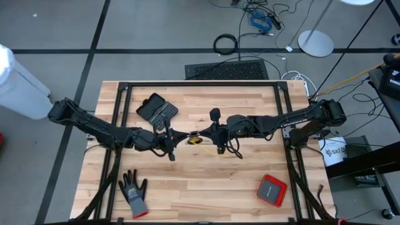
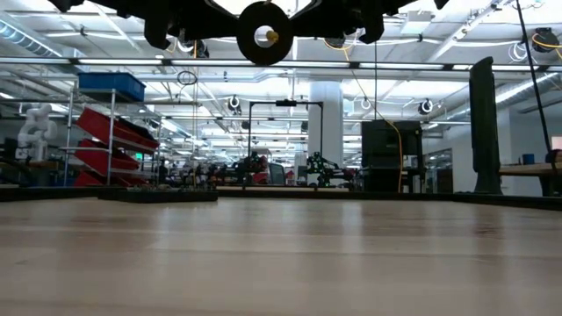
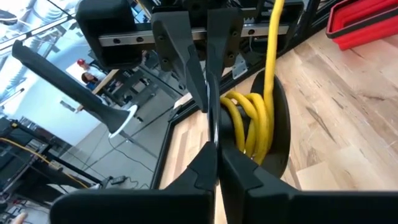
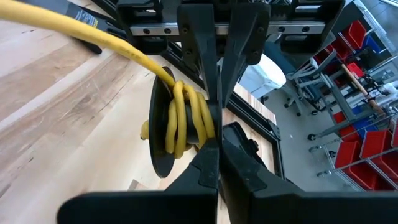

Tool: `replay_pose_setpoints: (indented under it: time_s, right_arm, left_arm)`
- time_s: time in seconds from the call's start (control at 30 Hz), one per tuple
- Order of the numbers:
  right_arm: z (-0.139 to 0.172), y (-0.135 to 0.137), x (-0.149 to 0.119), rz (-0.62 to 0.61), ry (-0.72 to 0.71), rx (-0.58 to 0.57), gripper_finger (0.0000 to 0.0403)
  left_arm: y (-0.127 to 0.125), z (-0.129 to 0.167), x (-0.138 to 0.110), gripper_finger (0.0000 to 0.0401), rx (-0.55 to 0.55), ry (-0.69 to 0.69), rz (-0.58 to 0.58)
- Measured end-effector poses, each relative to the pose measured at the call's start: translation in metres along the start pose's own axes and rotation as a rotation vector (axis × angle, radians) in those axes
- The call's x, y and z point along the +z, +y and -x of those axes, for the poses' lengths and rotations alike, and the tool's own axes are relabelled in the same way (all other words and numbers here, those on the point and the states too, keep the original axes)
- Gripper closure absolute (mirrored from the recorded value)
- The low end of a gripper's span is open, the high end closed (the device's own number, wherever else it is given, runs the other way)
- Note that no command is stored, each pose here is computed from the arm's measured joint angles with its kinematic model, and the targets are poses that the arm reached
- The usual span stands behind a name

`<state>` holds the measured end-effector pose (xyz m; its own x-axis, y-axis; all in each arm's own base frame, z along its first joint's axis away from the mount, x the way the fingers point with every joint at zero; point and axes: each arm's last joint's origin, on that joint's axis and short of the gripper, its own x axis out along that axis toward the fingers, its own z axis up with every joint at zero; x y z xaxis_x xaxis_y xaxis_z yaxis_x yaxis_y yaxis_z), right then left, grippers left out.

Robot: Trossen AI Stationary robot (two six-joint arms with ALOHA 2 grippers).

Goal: Coil cords
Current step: Uncoil the yellow wire from the spool

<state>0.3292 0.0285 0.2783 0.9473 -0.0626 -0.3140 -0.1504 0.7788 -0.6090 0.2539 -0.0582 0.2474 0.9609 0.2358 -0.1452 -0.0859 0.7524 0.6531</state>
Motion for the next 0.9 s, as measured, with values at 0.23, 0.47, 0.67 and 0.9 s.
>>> replay_pose_setpoints:
  time_s: [0.23, 0.47, 0.67, 0.9]
  right_arm:
    - [0.000, 0.000, 0.000, -0.006, 0.002, -0.003, 0.0403]
    - [0.000, 0.001, -0.002, -0.027, 0.046, -0.025, 0.0371]
    - [0.009, -0.002, 0.001, -0.069, 0.049, -0.024, 0.0315]
    - [0.042, -0.013, 0.007, -0.149, 0.109, -0.064, 0.0257]
  left_arm:
    - [0.000, 0.000, 0.000, 0.0396, 0.009, 0.006, -0.001]
    - [0.000, 0.000, 0.000, 0.0397, 0.013, 0.009, -0.004]
    - [0.000, 0.000, 0.000, 0.0398, 0.012, 0.009, -0.007]
    - [0.000, 0.000, 0.000, 0.0399, 0.011, 0.011, -0.008]
